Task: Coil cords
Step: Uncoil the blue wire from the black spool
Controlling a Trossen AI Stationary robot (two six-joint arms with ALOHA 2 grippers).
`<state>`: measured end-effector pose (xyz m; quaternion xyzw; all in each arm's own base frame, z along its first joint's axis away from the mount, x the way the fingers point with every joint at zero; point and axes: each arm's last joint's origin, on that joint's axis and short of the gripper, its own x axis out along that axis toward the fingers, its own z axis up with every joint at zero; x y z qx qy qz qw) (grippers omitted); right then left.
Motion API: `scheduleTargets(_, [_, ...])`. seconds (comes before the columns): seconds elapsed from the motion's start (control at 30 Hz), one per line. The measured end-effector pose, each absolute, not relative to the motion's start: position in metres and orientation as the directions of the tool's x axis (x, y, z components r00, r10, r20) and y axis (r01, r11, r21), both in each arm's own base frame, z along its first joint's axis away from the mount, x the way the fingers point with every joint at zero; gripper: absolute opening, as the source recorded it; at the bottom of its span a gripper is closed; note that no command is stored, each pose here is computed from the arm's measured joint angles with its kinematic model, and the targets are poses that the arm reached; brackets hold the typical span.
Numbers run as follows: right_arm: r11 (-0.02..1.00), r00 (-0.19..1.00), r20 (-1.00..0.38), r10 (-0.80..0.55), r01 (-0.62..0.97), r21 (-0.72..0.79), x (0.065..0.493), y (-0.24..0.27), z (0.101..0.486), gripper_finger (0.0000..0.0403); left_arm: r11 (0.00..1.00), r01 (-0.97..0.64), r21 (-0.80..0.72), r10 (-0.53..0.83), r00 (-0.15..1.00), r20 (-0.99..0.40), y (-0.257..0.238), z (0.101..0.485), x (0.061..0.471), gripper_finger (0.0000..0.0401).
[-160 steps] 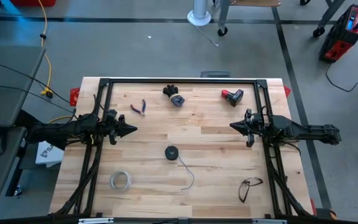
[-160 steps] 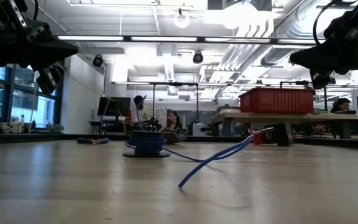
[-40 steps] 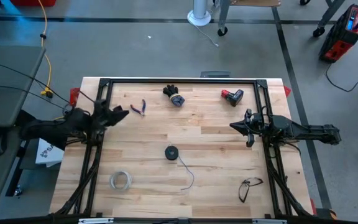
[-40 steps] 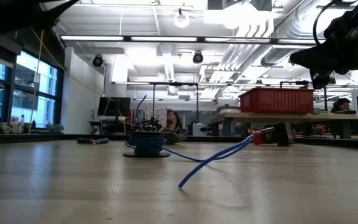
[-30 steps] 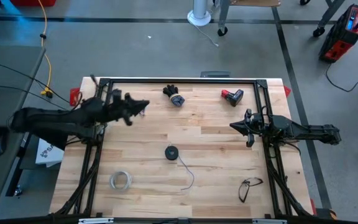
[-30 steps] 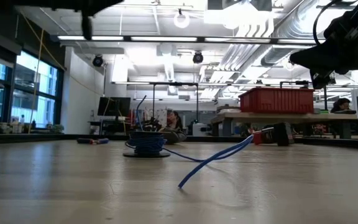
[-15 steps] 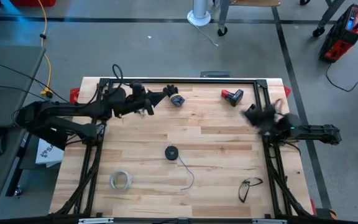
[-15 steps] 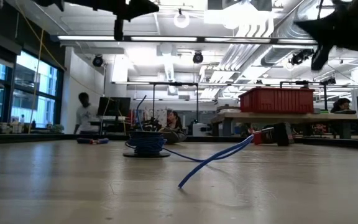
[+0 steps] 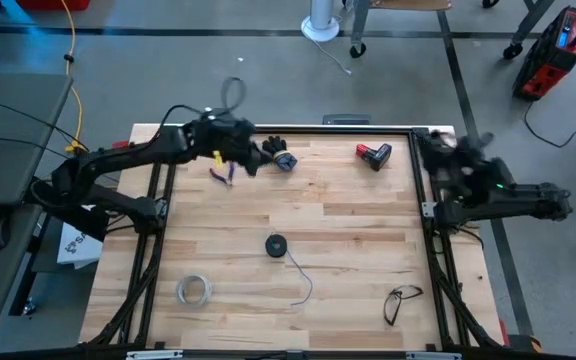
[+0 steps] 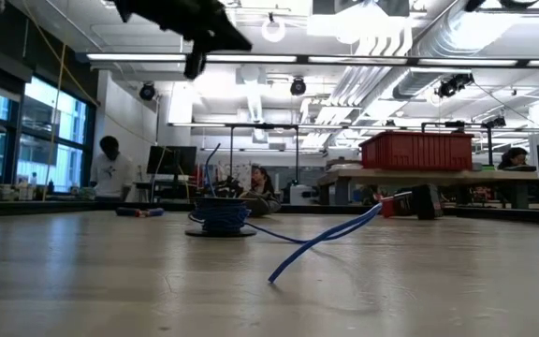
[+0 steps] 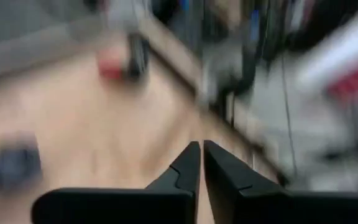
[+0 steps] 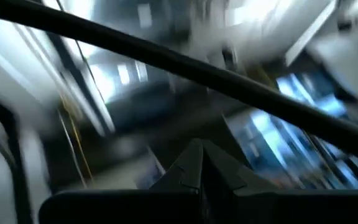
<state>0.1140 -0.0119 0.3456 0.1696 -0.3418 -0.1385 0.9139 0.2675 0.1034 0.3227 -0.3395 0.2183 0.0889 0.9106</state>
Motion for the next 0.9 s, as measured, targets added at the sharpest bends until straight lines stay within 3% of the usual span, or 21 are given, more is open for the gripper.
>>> scheduleTargets(0.2, [0.822,0.813,0.205,-0.545,0.468,0.325,0.164,-0.018,0.369,0.0,0.785,-0.341,-0.517,-0.195,0.655,-0.73,0.091,0.283,0.258,0.0091])
scheduleTargets(0.3, [0.771,0.799,0.032,-0.601,0.569,0.287,0.171,-0.021,0.38,0.0,0.769,-0.336,-0.544,-0.266,0.605,-0.75,0.075,0.253,0.254,0.0125])
scheduleTargets(0.43, [0.721,0.778,-0.135,-0.614,0.622,0.307,0.168,-0.024,0.396,0.0006,0.632,-0.356,-0.688,-0.374,0.638,-0.673,0.056,0.199,0.254,0.0159])
scheduleTargets(0.6, [0.681,0.758,-0.229,-0.611,0.65,0.337,0.158,-0.023,0.409,0.0033,0.404,-0.427,-0.809,-0.375,0.73,-0.572,0.051,0.164,0.244,0.0182])
scheduleTargets(0.73, [0.655,0.746,-0.262,-0.612,0.664,0.36,0.155,-0.023,0.407,0.0064,0.307,-0.504,-0.807,-0.373,0.717,-0.59,0.037,0.14,0.237,0.0186])
scheduleTargets(0.9, [0.642,0.746,-0.311,-0.589,0.666,0.38,0.156,-0.022,0.401,0.0101,0.256,-0.535,-0.805,-0.412,0.693,-0.591,0.021,0.127,0.247,0.0187])
